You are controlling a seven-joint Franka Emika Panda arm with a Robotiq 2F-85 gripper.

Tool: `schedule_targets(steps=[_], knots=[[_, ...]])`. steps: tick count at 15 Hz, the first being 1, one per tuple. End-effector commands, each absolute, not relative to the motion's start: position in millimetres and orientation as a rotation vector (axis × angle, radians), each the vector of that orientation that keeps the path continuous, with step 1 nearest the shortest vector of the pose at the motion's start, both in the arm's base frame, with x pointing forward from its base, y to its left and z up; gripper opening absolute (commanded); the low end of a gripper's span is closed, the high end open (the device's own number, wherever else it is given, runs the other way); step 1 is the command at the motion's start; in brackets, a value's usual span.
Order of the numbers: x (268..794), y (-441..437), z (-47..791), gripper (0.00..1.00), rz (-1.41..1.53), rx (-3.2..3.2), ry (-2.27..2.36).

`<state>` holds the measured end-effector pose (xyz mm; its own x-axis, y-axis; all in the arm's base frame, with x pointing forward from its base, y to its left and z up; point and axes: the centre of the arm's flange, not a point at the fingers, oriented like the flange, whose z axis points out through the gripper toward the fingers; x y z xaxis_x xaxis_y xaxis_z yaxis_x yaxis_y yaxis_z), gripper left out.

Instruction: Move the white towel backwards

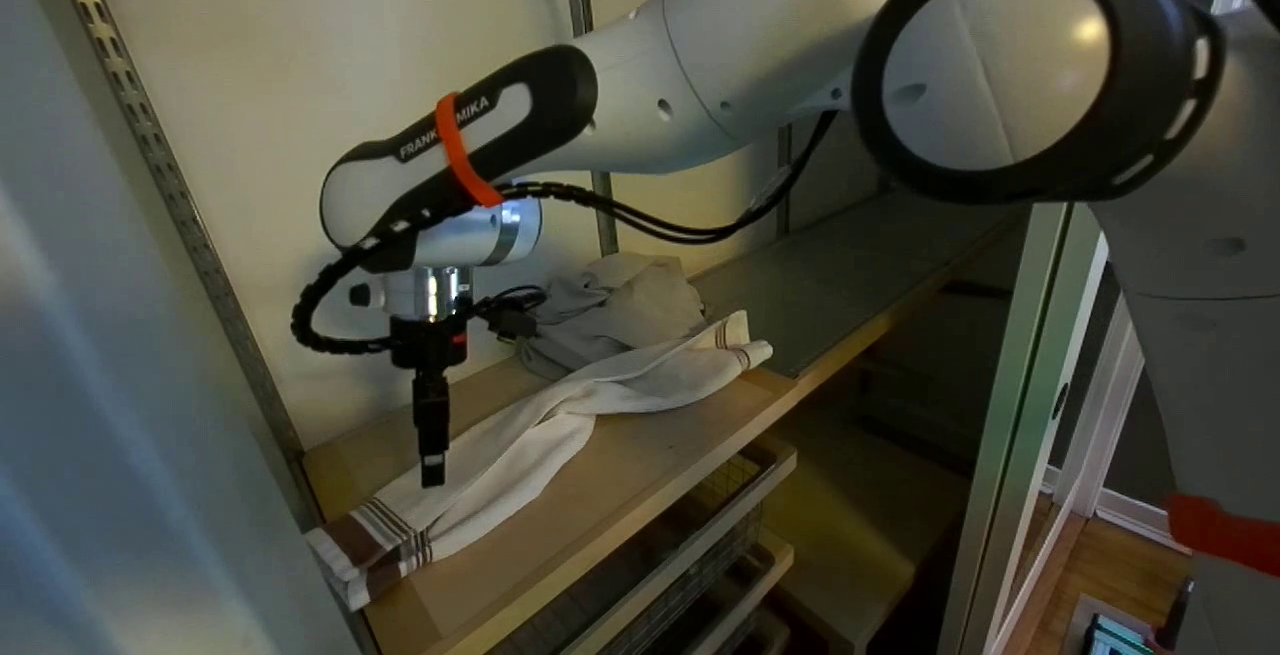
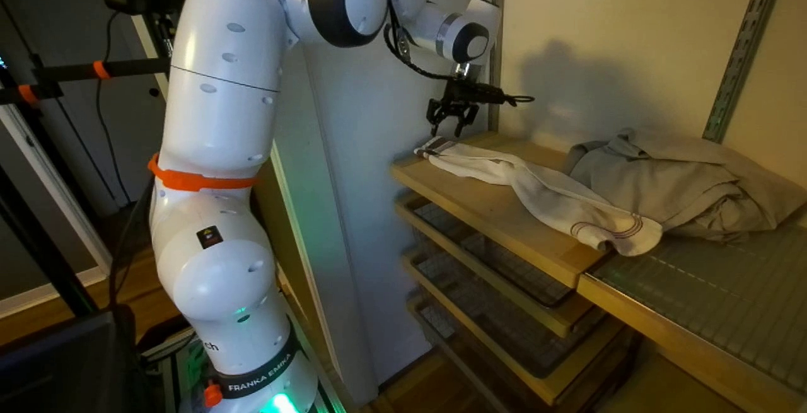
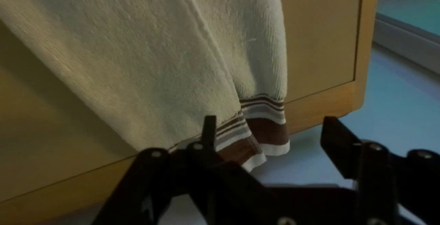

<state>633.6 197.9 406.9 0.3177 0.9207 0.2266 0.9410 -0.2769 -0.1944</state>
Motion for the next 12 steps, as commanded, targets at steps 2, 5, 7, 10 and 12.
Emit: schedule_targets(steps=[2,5,7,10,12], knots=[[591.2,156.5,455.8,1.0,-0.103,-2.567,-1.439],[569.6,119.3,481.6,1.0,-0.126,-2.72,-1.276],[554.2,94.6,494.5,1.0,-0.121,-2.819,-1.164],[531.1,59.1,510.2,1.0,-0.122,-2.974,-0.999],[519.5,41.7,514.6,1.0,-0.116,-3.074,-0.877]])
